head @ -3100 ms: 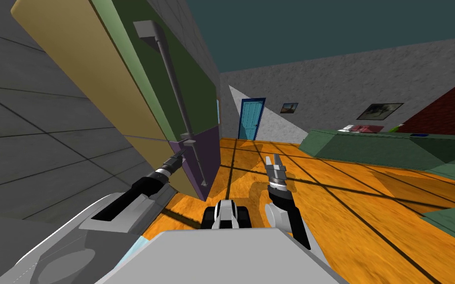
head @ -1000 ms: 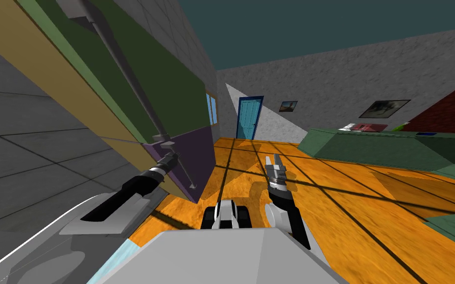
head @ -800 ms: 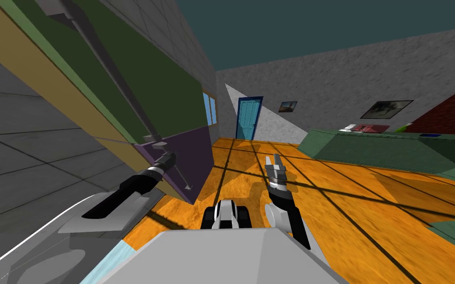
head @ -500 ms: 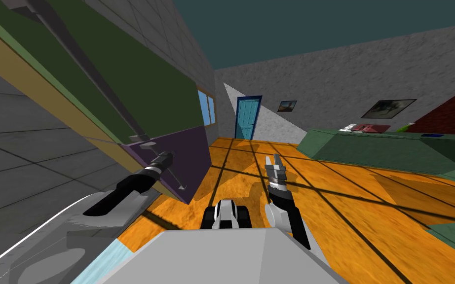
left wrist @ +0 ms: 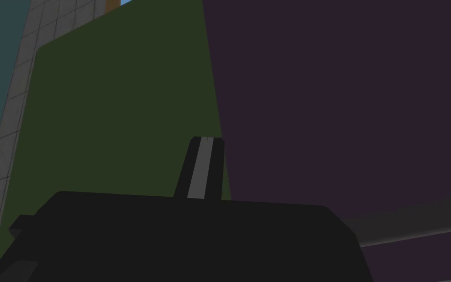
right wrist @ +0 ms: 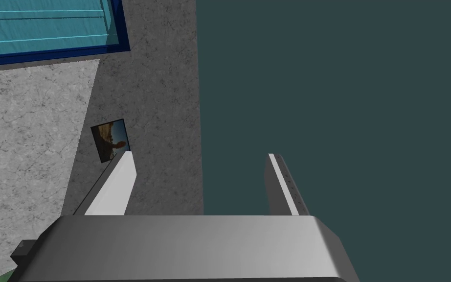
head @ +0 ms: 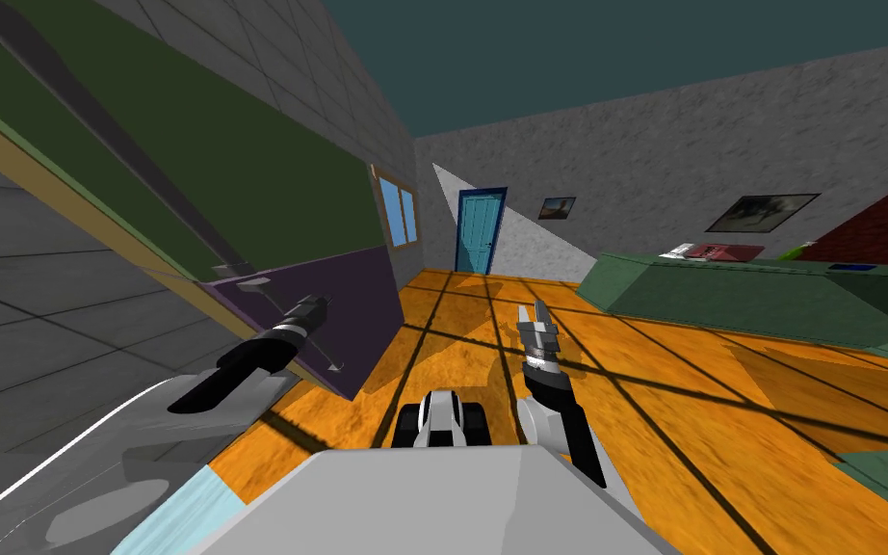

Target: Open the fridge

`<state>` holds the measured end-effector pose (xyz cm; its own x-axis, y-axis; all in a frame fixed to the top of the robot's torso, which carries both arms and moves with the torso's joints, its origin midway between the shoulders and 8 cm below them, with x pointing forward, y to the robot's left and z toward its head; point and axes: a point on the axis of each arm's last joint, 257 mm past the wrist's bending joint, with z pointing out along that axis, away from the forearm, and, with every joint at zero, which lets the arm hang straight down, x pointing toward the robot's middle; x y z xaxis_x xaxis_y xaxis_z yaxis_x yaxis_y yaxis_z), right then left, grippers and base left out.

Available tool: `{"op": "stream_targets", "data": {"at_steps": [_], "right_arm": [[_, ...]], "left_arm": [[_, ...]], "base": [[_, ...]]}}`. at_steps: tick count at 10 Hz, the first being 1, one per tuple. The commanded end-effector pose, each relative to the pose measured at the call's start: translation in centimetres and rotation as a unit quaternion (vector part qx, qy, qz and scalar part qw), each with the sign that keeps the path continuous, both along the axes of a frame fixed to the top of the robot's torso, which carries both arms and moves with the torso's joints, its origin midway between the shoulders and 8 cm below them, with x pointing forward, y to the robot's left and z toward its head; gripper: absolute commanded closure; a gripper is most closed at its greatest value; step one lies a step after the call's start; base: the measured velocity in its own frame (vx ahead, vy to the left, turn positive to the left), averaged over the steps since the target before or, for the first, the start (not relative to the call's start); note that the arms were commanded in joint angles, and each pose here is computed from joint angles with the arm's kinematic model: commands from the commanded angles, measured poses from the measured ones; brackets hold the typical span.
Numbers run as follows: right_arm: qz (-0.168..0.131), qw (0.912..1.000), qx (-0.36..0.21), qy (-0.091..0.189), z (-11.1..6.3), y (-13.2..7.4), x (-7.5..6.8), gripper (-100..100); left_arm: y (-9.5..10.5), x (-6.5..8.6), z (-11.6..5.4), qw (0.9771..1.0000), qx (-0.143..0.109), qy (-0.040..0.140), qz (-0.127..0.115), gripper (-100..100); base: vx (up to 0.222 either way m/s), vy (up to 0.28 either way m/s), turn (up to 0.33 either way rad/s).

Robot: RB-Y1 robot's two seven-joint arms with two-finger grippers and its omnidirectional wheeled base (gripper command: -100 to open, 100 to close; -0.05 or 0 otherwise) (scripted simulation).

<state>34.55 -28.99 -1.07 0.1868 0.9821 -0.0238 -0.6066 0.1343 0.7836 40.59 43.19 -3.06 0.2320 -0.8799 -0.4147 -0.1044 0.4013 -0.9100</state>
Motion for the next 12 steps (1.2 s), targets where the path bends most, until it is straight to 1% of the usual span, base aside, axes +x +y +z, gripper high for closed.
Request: {"op": "stream_targets", "data": {"at_steps": [1,4,7,9,10,11,12], "right_arm": [[0.000,1.0000,0.000,0.000,0.0,0.0,0.0,0],[0.000,1.0000,-0.001,0.000,0.0,0.0,0.0,0],[0.000,1.0000,0.000,0.000,0.0,0.0,0.0,0],[0.000,1.0000,0.000,0.000,0.0,0.0,0.0,0],[0.000,1.0000,0.000,0.000,0.0,0.0,0.0,0],[0.000,1.0000,0.000,0.000,0.0,0.0,0.0,0],[0.000,1.0000,0.000,0.000,0.0,0.0,0.0,0]], "left_arm": [[1.2,-0.3,-0.4,0.9998,0.005,0.013,0.014,-100],[1.7,-0.7,-0.1,0.9995,0.014,0.021,0.021,-100],[2.7,-1.2,0.1,0.9984,0.027,0.035,0.035,-100],[4.1,-1.8,-0.2,0.9966,0.036,0.052,0.052,-100],[4.5,-2.0,-0.1,0.9958,0.040,0.058,0.058,-100],[4.7,-2.2,0.1,0.9951,0.045,0.062,0.062,-100],[4.6,-2.5,0.7,0.9945,0.053,0.064,0.063,-100]], "base": [[0.018,0.039,0.070],[0.046,0.152,0.036],[0.056,0.158,0.048],[0.033,0.139,0.037],[0.042,0.137,0.048],[0.050,0.122,0.055],[0.076,0.135,0.032]]}}
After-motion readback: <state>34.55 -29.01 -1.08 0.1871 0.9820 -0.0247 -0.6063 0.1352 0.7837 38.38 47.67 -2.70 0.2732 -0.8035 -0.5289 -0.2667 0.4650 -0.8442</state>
